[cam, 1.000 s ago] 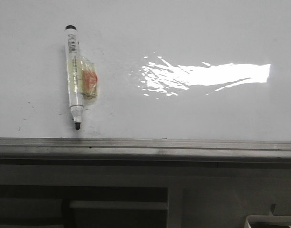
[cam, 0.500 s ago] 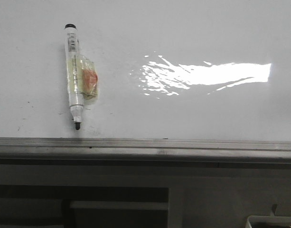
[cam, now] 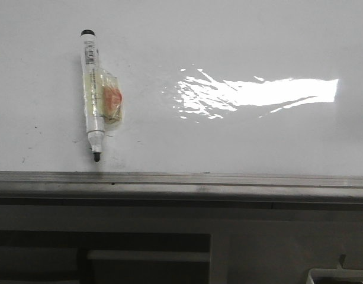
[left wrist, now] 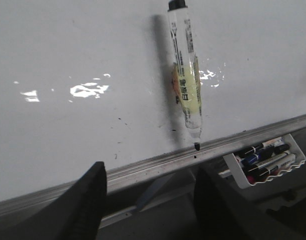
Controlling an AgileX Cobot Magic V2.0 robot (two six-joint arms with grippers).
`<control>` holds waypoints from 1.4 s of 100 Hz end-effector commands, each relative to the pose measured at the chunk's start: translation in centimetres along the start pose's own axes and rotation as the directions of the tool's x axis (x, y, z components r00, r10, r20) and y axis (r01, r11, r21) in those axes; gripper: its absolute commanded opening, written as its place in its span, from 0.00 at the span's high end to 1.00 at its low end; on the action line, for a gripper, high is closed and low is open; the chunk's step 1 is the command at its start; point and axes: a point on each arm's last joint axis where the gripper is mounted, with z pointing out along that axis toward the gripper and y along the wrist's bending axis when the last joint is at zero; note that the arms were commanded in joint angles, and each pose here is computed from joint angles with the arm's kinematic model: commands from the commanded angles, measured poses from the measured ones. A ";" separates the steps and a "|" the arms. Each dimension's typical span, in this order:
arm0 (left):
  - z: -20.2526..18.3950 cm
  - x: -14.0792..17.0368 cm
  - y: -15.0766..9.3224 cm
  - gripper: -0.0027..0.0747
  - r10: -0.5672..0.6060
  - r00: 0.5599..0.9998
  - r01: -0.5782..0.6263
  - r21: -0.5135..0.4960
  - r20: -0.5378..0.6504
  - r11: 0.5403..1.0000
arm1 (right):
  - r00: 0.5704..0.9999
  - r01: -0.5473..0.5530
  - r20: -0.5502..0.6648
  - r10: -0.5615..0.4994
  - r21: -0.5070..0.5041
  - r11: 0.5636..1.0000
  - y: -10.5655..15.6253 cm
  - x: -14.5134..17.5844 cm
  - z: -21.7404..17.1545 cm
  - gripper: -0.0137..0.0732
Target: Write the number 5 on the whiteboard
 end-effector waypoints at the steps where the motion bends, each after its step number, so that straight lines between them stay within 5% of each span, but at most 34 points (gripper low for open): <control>1: 1.0 -1.5 -0.3 0.51 -0.092 0.995 0.092 0.018 0.046 0.996 | 0.997 -0.006 0.071 0.005 0.012 1.000 -0.1 -1.5 -0.2 0.42; 19: 3.6 -1.4 -0.5 0.51 -0.236 0.971 0.237 0.040 -0.033 0.971 | 0.998 -0.008 0.066 0.007 0.008 1.000 0.0 -1.5 -0.2 0.42; 116: 11.4 -2.6 -2.6 0.51 -0.181 0.968 0.184 0.000 -0.175 0.983 | 0.999 -0.018 0.044 0.018 -0.013 1.000 0.2 -1.3 -0.2 0.42; 126: 11.9 -2.3 -2.4 0.59 -0.184 0.964 0.185 -0.011 -0.190 0.983 | 0.999 -0.018 0.044 0.018 -0.013 1.000 0.2 -1.3 -0.2 0.42; 140: 11.9 -2.4 -2.5 0.91 -0.184 0.964 0.186 -0.006 -0.193 0.983 | 0.999 -0.018 0.037 0.018 -0.016 1.000 0.2 -1.2 -0.2 0.42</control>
